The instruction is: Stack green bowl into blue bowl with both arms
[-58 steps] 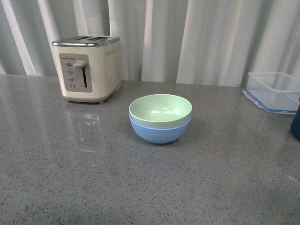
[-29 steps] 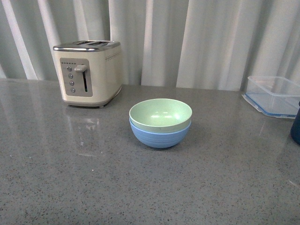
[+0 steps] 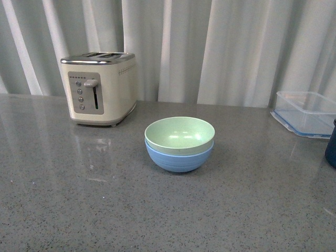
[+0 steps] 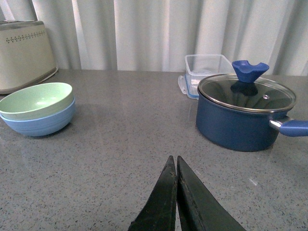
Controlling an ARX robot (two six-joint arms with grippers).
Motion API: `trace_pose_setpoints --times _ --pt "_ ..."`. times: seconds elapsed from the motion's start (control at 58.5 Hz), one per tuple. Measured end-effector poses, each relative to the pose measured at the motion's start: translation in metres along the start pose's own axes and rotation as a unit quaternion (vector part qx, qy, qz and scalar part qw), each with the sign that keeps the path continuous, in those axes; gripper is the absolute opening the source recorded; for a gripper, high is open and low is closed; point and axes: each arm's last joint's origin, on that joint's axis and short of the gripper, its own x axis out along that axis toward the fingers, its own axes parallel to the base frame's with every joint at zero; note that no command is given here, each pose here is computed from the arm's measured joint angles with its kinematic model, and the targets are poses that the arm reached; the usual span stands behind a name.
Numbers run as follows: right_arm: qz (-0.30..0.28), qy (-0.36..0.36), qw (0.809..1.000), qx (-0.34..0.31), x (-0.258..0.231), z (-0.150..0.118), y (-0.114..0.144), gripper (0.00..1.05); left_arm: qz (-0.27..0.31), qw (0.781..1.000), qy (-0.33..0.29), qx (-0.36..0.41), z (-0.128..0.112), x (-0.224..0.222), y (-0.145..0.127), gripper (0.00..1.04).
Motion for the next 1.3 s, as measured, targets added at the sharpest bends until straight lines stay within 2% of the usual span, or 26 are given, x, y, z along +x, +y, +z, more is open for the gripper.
trace_pose_setpoints --times 0.308,0.615,0.906,1.009,1.145,1.179,1.299 --pt "0.001 0.018 1.0 0.0 -0.011 -0.005 0.0 0.01 0.0 1.0 0.0 0.0 0.0 0.0 0.0 0.98" --pt "0.001 0.003 1.0 0.0 -0.014 -0.003 0.0 0.01 0.0 1.0 0.0 0.0 0.0 0.0 0.0 0.98" --pt "0.001 0.003 1.0 -0.001 -0.014 -0.003 0.0 0.47 0.0 1.0 0.0 0.0 0.0 0.0 0.0 0.98" --pt "0.001 0.003 1.0 -0.001 -0.014 -0.003 0.0 0.7 0.0 1.0 0.0 0.0 0.0 0.0 0.0 0.98" --pt "0.001 0.003 1.0 -0.001 -0.014 -0.003 0.0 0.93 0.0 1.0 0.0 0.0 0.0 0.0 0.0 0.98" --pt "0.001 0.003 1.0 0.0 -0.014 -0.003 0.0 0.97 0.0 1.0 0.0 0.0 0.0 0.0 0.0 0.98" --pt "0.001 0.003 1.0 0.0 -0.014 -0.003 0.0 0.95 0.0 1.0 0.0 0.0 0.0 0.0 0.0 0.98"
